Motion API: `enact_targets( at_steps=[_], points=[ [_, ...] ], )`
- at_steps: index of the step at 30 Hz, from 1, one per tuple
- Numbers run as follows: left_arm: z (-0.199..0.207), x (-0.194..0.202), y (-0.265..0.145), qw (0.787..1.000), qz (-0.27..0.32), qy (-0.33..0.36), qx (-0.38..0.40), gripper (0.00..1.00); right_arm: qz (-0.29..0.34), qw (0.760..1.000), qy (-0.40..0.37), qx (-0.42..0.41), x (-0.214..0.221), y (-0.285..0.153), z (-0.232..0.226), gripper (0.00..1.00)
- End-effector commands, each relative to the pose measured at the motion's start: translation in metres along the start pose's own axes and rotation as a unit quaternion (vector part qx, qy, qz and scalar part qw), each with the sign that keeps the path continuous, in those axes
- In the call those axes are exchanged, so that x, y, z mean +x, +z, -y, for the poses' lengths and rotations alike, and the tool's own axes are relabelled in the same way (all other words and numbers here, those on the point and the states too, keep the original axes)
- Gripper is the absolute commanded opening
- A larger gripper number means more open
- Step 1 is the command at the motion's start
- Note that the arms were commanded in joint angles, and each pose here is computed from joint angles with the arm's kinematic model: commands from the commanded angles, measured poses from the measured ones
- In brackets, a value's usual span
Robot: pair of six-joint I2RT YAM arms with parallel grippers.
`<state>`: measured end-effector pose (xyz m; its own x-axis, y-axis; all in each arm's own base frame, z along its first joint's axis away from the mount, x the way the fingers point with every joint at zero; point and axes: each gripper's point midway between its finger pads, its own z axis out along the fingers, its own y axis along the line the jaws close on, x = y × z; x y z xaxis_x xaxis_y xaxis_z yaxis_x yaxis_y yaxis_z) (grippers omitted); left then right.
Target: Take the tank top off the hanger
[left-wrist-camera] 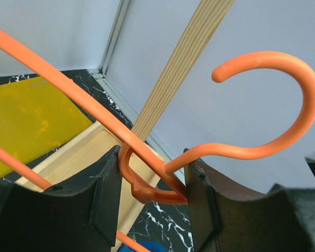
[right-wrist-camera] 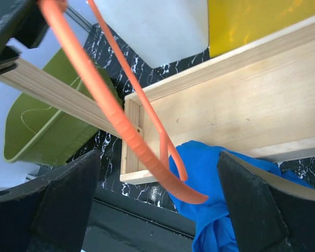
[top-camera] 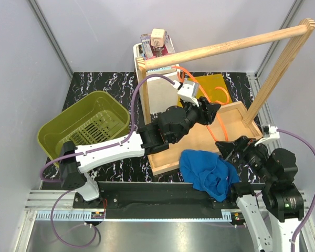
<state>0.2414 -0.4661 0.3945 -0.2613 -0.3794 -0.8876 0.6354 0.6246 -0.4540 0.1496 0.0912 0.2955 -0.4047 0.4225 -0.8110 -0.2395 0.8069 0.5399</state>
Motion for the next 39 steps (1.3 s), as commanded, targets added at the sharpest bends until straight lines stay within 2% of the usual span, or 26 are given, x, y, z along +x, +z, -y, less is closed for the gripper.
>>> enact_targets(
  at_steps=[1,3,7,8,10,11,13,14,15,16,17,21,25,26,31,35,39],
  points=[
    [0.006,-0.055,-0.003,0.996,0.060,-0.060,-0.021,0.00,0.005,0.999,-0.029,-0.032,-0.005,-0.012,-0.016,0.99],
    [0.007,-0.058,-0.005,0.993,0.048,-0.108,-0.028,0.00,0.001,0.998,-0.036,-0.047,-0.001,-0.013,-0.019,0.96],
    [0.013,-0.048,-0.016,0.982,0.012,-0.187,-0.022,0.00,0.032,0.996,-0.046,-0.070,-0.009,-0.022,-0.029,0.82],
    [0.017,-0.047,-0.018,0.975,0.007,-0.223,-0.017,0.00,0.035,0.995,-0.047,-0.077,-0.011,-0.023,-0.033,0.72],
    [0.024,-0.043,-0.023,0.969,-0.006,-0.245,0.003,0.00,0.035,0.995,-0.046,-0.087,-0.013,-0.027,-0.039,0.53],
    [0.026,-0.040,-0.024,0.967,-0.013,-0.255,0.007,0.00,0.035,0.995,-0.043,-0.089,-0.014,-0.028,-0.040,0.31],
    [0.029,-0.034,-0.025,0.965,-0.029,-0.259,0.014,0.00,0.040,0.994,-0.026,-0.095,-0.016,-0.033,-0.046,0.09],
    [0.030,-0.031,-0.025,0.966,-0.033,-0.254,0.016,0.08,0.036,0.995,-0.017,-0.089,-0.015,-0.033,-0.044,0.00],
    [0.029,-0.026,-0.026,0.968,-0.041,-0.246,0.018,0.18,0.045,0.997,-0.007,-0.065,-0.019,-0.035,-0.039,0.00],
    [0.036,-0.022,-0.029,0.969,-0.053,-0.237,0.039,0.31,0.021,0.999,0.014,-0.032,-0.010,-0.034,-0.027,0.00],
    [0.037,-0.023,-0.034,0.976,-0.057,-0.204,0.056,0.51,0.020,1.000,0.020,-0.013,-0.008,-0.035,-0.021,0.00],
    [0.033,0.002,-0.069,0.981,-0.106,-0.119,0.107,0.70,0.054,0.998,0.029,0.036,-0.013,-0.050,-0.006,0.00],
    [0.021,0.019,-0.115,0.981,-0.132,-0.050,0.130,0.79,0.089,0.994,-0.004,0.057,-0.033,-0.071,-0.009,0.00],
    [0.021,0.036,-0.129,0.978,-0.154,-0.031,0.135,0.80,0.107,0.993,-0.018,0.054,-0.046,-0.081,-0.017,0.00],
    [0.024,0.084,-0.182,0.967,-0.212,0.035,0.140,0.81,0.085,0.992,-0.074,0.050,-0.080,-0.072,-0.034,0.00],
    [0.002,0.135,-0.199,0.964,-0.237,0.079,0.093,0.80,0.112,0.987,-0.104,0.047,-0.113,-0.072,-0.048,0.00],
    [-0.015,0.166,-0.202,0.961,-0.251,0.103,0.046,0.80,0.097,0.987,-0.122,0.039,-0.139,-0.044,-0.056,0.00]
  ],
)
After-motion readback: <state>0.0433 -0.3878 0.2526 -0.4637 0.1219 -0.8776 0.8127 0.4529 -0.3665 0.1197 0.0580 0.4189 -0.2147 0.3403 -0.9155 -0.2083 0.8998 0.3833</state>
